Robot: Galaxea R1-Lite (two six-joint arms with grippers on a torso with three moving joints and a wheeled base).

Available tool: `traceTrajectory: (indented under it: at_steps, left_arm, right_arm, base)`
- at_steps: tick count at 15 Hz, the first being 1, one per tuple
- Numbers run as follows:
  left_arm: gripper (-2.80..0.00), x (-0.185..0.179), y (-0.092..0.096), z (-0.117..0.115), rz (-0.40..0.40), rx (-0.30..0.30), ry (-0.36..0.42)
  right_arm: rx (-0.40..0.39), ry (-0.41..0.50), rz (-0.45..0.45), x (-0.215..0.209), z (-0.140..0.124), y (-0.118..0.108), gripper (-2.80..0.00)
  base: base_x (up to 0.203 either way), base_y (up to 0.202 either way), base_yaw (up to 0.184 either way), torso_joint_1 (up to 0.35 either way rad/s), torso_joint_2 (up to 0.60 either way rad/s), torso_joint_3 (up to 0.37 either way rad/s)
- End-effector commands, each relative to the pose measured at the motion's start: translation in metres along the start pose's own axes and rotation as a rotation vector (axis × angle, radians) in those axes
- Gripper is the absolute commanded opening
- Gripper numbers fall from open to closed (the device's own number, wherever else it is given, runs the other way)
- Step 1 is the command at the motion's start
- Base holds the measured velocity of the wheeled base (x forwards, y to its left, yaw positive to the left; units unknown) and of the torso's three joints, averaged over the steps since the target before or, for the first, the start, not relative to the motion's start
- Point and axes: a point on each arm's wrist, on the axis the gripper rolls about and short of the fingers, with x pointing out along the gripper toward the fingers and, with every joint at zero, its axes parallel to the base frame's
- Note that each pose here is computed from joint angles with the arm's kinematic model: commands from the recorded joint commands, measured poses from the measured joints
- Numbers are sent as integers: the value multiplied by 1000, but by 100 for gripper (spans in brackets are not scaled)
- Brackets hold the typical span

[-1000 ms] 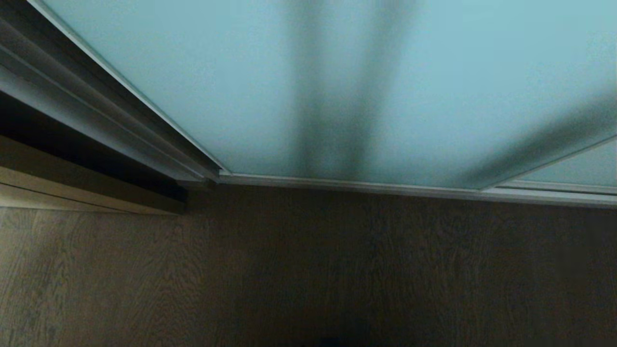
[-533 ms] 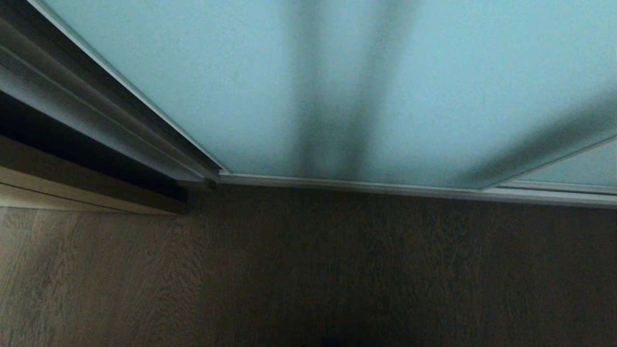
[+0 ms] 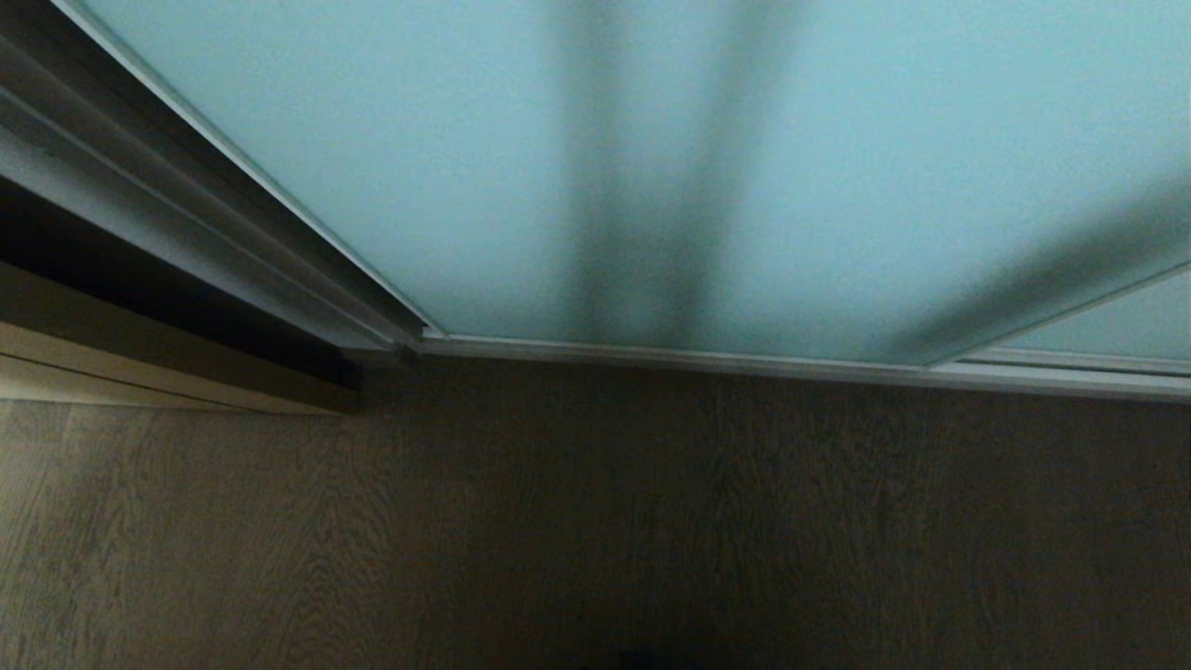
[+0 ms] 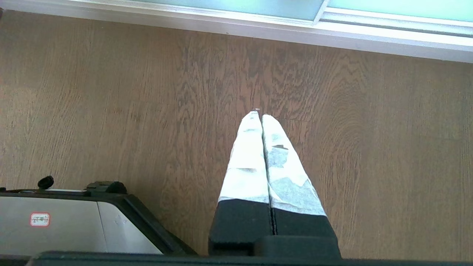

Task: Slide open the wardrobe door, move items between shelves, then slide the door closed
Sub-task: Close the door

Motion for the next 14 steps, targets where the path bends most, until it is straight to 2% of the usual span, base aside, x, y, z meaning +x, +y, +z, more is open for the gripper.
traceTrajectory:
  at_steps: [1, 8, 14]
  left_arm:
    - [-280, 12, -4, -12, -2, 4, 23]
    - [-280, 18, -5, -11, -22, -20, 12]
    - [-280, 32, -11, -24, -59, -42, 20]
  right_arm:
    - [0, 1, 1, 0, 0, 0, -280]
    - [0, 1, 1, 0, 0, 0, -280]
    - [0, 1, 1, 0, 0, 0, -280]
  base:
    - [0, 0, 0, 0, 0, 0]
    - [0, 0, 0, 0, 0, 0]
    - [0, 0, 0, 0, 0, 0]
